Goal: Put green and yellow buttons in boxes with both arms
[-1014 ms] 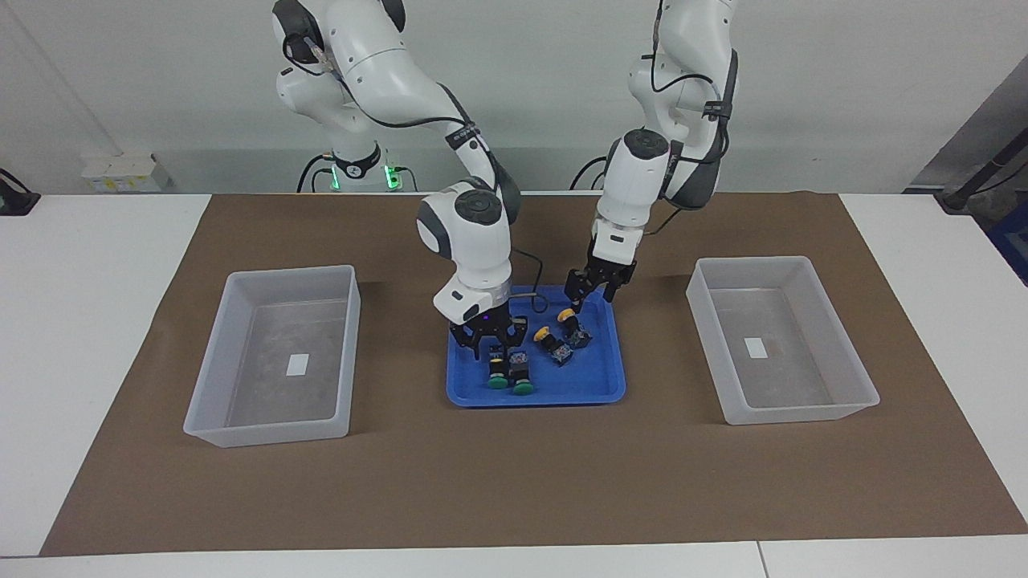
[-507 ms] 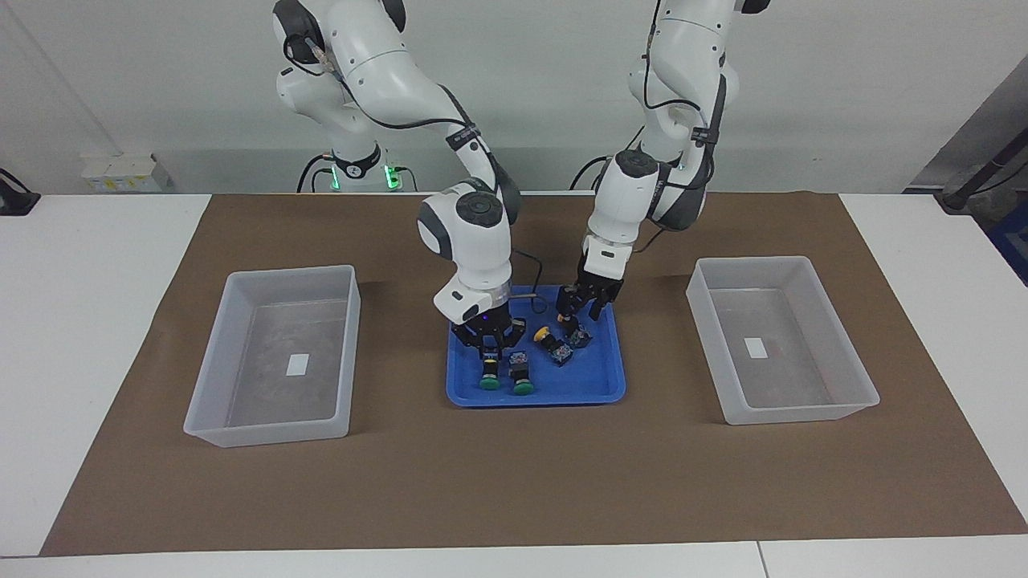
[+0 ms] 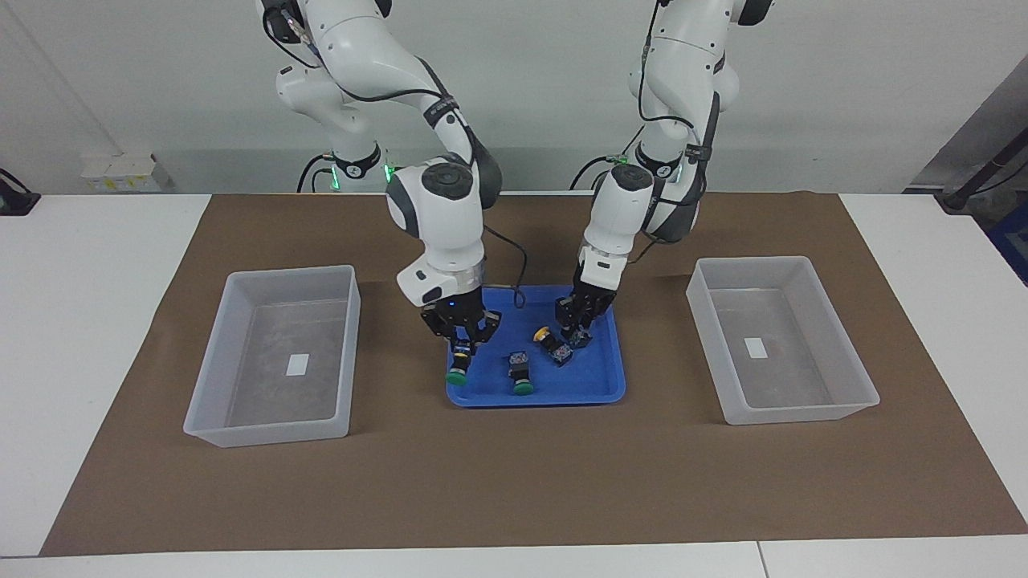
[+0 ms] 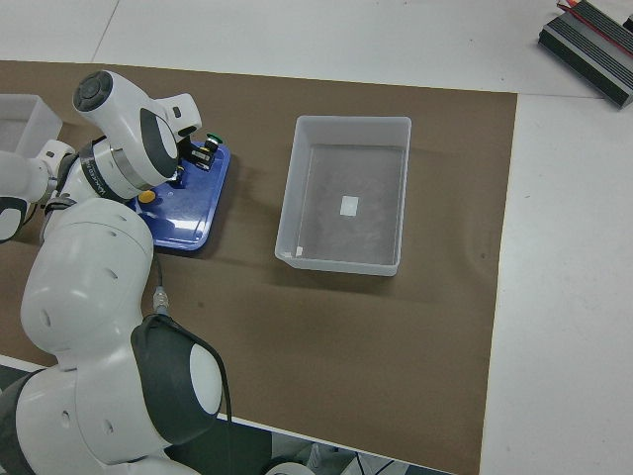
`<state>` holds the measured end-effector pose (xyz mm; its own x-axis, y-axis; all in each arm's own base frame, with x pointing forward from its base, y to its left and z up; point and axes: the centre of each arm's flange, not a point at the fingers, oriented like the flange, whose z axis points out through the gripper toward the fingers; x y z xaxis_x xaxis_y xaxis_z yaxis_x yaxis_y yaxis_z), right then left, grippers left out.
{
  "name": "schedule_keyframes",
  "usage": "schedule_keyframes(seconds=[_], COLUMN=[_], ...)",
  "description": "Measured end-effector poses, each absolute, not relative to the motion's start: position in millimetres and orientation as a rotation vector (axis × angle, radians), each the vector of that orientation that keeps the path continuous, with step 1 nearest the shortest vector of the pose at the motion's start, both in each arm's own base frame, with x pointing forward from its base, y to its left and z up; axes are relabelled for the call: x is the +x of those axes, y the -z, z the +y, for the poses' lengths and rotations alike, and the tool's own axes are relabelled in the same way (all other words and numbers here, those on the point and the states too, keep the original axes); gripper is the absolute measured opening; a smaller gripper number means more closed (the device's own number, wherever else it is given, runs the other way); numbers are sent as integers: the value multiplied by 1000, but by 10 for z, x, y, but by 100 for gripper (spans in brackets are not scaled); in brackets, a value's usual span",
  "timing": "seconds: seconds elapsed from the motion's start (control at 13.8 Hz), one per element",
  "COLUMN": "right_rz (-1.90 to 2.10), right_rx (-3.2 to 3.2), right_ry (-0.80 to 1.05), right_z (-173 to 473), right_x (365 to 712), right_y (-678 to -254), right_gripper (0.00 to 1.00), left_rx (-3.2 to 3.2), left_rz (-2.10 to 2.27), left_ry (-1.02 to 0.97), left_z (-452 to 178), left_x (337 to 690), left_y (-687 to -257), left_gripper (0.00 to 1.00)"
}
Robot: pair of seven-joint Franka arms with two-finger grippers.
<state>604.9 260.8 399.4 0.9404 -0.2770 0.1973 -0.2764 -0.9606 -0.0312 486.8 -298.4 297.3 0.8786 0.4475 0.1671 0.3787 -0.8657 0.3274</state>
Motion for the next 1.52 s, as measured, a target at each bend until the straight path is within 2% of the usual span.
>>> schedule_keyframes(seconds=[0.07,0.29,0.51,0.87,1.23,1.52], right_rz=[479,478,373,92,-61,-64], right_rx=[-3103,-3155,-3202,-3242,-3229,-3228], right_ry=[303,251,207,158,245,216], right_z=[2406,1809,1172,300,-121,-306], right_x=[6068,6127,6227,6203,6127,6106], right_y=[-4132,-4353,-4351,-4017,-3593,-3294], right_gripper=[32,32,32,32,32,32], left_rx=[2760,2789,2846,2895,2960,3018], left_rz=[620,625,644,713,644,494], left_ry=[-347,-310,-236,-175,-146,-138], left_z=[-2995,-3044,-3087,-2884,-2376,-1770], left_x=[4884,4972,5147,5393,5535,5726], left_y=[-2997,-3112,-3447,-4112,-4330,-4410], left_gripper=[33,33,33,33,33,33])
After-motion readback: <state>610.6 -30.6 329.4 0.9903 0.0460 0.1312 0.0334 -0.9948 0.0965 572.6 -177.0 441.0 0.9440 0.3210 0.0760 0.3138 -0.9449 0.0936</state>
